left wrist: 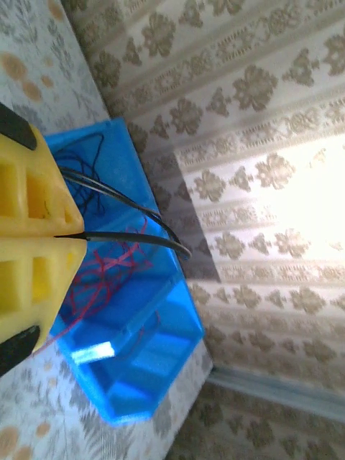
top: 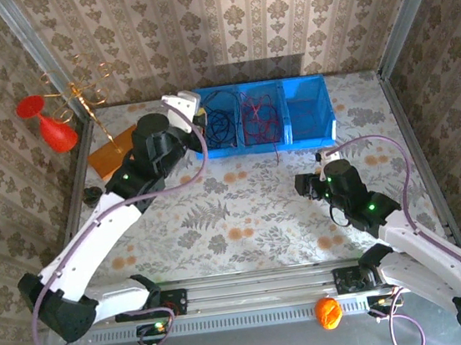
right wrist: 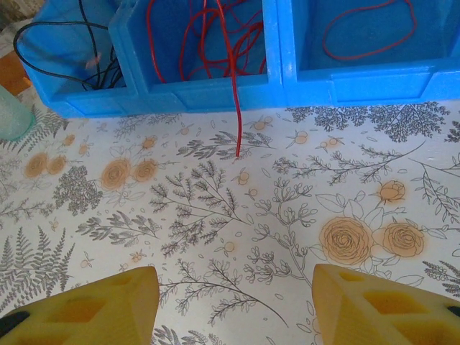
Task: Untangle the cables
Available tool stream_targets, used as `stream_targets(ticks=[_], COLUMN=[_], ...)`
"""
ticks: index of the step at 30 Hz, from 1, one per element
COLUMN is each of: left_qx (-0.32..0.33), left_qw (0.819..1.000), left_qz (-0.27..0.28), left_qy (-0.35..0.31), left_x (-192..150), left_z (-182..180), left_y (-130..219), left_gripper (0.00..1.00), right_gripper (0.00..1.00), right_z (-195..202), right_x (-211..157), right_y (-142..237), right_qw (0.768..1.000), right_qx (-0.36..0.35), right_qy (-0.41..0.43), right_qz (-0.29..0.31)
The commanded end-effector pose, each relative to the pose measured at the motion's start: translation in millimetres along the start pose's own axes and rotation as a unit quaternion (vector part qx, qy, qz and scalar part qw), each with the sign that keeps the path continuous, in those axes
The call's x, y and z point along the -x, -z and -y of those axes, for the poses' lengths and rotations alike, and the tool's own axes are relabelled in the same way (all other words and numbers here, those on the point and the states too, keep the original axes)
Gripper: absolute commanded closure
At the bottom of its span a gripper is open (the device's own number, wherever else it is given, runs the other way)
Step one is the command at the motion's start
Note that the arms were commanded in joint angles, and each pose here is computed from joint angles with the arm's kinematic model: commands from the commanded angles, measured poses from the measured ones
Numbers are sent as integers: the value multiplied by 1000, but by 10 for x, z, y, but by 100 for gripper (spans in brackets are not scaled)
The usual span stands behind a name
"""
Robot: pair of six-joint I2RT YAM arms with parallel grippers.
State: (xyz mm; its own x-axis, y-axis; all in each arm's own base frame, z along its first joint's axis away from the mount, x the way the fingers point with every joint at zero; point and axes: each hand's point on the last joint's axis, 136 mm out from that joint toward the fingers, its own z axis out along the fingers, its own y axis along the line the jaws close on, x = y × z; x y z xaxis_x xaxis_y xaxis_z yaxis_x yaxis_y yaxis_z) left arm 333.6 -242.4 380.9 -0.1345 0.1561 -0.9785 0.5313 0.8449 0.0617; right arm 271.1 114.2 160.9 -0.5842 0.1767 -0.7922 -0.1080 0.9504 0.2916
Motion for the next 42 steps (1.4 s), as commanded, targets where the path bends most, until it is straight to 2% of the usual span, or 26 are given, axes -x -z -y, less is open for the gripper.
stream_targets(ticks=[1, 8, 13, 23, 33, 34, 38, 41, 42], left_qx=[30, 38, 39, 43, -6, -16, -32, -36, -34], left_qw=[999, 999, 998, 992, 977, 975, 972, 978, 980], left_qz=[-3, -13, -39, -119, -198, -206, -219, -196, -185], left_qy=[-12, -2, -3, 30, 74, 79, 78, 62, 58], left_x=[19, 32, -142, -939, -1609, -1672, -1688, -1420, -1286], left_z=[-244, -505, -573, -670, -483, -432, -296, -233, -232], left_y=[-170, -522, -818, -1526, -2082, -2103, -2054, -1853, -1759], left_gripper=[100, 100, 100, 100, 98, 90, 33, 0, 0], right_gripper=[40, 40, 40, 41, 40, 40, 36, 26, 20], right_z=[41, 52, 63, 97, 107, 103, 83, 64, 49], right_x=[-20, -47, -62, -98, -106, -109, -78, -21, 21], right_y=[17, -28, -57, -62, -60, -58, -8, 57, 90], right_qw=[1000, 1000, 1000, 1000, 1000, 1000, 1000, 999, 999], right_qx=[-5, -8, -11, -19, -21, -21, -20, -21, -19], right_qy=[-2, 0, 0, 4, 5, 5, 8, 12, 12], right_qz=[1, -2, -5, -10, -14, -15, -23, -26, -24])
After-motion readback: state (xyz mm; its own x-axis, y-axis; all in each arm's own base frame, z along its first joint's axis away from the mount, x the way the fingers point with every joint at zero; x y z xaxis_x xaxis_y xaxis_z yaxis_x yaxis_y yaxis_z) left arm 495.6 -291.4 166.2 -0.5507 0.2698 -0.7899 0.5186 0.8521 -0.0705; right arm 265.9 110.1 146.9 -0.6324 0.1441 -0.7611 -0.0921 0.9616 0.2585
